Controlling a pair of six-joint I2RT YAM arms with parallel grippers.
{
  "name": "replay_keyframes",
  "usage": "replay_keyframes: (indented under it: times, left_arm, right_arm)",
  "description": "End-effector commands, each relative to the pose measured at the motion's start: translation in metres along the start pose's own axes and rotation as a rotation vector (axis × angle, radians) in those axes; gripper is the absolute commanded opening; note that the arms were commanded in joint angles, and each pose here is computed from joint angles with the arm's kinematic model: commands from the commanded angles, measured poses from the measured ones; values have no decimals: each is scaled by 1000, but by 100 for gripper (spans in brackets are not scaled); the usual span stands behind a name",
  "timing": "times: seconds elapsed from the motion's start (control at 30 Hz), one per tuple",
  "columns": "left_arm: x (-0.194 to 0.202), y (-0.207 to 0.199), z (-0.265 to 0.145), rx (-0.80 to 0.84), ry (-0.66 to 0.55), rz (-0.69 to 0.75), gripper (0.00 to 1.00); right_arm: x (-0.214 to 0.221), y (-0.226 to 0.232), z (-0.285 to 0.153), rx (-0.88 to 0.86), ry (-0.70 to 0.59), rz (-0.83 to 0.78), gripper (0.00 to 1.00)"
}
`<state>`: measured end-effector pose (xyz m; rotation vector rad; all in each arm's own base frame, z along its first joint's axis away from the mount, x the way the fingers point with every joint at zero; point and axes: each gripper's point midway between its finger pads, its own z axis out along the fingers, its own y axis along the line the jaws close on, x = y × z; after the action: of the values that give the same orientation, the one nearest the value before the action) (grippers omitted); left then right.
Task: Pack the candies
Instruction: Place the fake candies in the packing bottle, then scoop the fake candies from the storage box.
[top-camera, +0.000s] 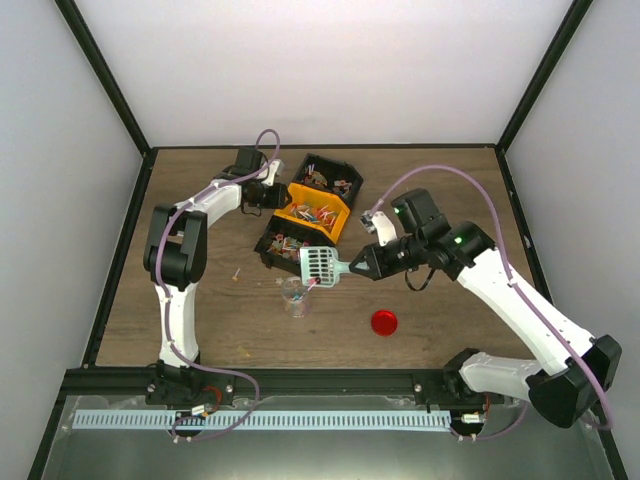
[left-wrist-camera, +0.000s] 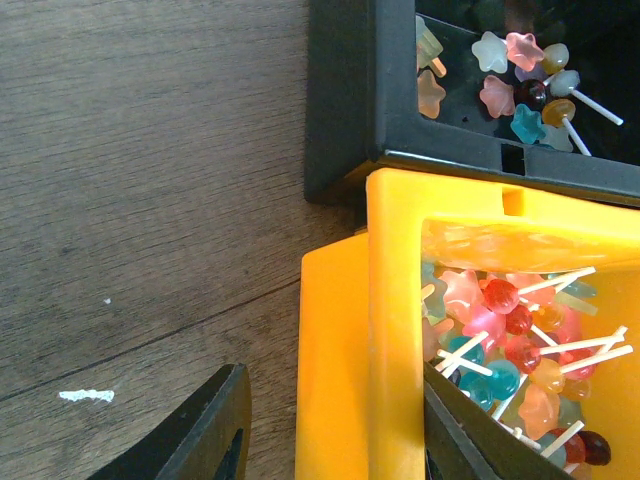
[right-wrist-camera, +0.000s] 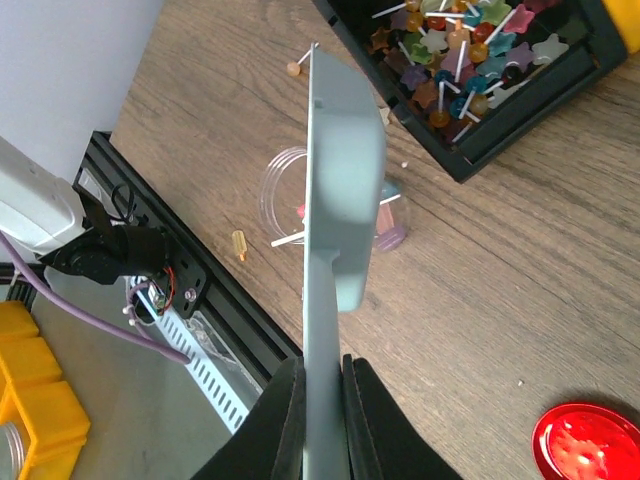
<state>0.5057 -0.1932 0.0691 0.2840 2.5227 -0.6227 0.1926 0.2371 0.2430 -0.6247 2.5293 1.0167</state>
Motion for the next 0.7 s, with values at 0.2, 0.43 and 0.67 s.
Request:
replay_keyframes:
  times: [0.2, 0.43, 0.67]
  left_arm:
    - [-7, -1, -9, -5, -27, 9, 43]
    - [-8, -1, -8, -2, -27, 8, 43]
    - [-7, -1, -7, 0, -24, 8, 43]
  right_arm:
    - [-10, 17, -1, 98, 18, -77, 1]
    - [-14, 24, 5, 139, 39, -110, 1]
    - [-25, 28, -2, 148, -5, -117, 1]
